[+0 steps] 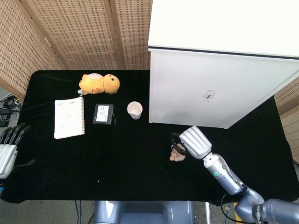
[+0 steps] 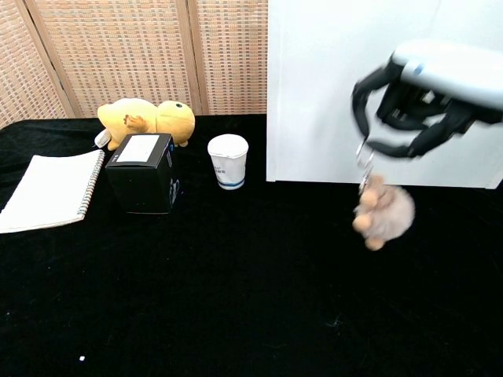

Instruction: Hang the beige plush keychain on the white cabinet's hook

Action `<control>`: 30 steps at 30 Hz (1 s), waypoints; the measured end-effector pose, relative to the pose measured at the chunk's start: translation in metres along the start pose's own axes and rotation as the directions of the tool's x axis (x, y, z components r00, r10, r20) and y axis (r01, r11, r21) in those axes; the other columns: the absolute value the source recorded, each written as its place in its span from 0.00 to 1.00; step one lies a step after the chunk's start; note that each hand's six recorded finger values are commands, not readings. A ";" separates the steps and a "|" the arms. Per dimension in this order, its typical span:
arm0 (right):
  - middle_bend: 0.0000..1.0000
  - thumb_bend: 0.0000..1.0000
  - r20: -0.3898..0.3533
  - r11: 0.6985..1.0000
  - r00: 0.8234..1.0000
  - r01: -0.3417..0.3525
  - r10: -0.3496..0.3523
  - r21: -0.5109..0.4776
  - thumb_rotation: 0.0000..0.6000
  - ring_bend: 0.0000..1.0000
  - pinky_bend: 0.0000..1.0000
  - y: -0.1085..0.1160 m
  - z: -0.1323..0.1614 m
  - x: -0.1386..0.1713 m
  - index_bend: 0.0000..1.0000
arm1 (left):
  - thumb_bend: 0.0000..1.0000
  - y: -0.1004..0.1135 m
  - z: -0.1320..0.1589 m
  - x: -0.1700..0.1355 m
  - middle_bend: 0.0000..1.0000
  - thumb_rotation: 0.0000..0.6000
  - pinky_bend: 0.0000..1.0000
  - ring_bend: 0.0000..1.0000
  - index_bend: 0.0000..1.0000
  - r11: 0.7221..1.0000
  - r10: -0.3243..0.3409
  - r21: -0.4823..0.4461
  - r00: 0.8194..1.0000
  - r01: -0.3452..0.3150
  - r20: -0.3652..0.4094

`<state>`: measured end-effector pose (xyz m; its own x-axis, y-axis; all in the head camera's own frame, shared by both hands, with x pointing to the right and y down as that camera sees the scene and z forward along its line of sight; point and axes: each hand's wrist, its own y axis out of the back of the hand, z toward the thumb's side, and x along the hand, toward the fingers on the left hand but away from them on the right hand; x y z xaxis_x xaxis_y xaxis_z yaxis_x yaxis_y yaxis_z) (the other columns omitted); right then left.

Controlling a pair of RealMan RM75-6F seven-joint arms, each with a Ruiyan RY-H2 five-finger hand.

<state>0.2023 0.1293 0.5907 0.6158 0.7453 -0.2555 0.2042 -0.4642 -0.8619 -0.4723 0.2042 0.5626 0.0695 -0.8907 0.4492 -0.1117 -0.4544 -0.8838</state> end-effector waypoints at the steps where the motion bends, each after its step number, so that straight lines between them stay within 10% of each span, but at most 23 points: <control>1: 0.98 0.59 -0.006 1.000 1.000 0.025 -0.025 0.014 1.00 1.00 1.00 0.010 -0.001 0.002 0.69 | 0.00 0.000 0.000 0.000 0.00 1.00 0.00 0.00 0.00 1.000 0.000 -0.002 1.000 0.000 0.000; 12: 0.98 0.59 -0.071 0.940 0.966 0.257 -0.248 0.224 1.00 1.00 1.00 0.097 -0.017 0.023 0.69 | 0.00 -0.006 -0.001 0.002 0.00 1.00 0.00 0.00 0.00 1.000 -0.022 -0.002 1.000 0.022 0.014; 30: 0.98 0.59 -0.028 0.808 0.941 0.304 -0.337 0.505 1.00 1.00 1.00 0.131 -0.048 0.021 0.69 | 0.00 -0.005 0.001 0.002 0.00 1.00 0.00 0.00 0.00 1.000 -0.015 -0.004 1.000 0.015 0.013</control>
<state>0.2785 0.0608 0.4934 0.5324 0.8442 0.0624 -0.0315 0.0934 -0.9951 -0.4708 0.2049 0.5674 0.0842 -0.8837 0.4604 -0.1145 -0.4676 -0.8765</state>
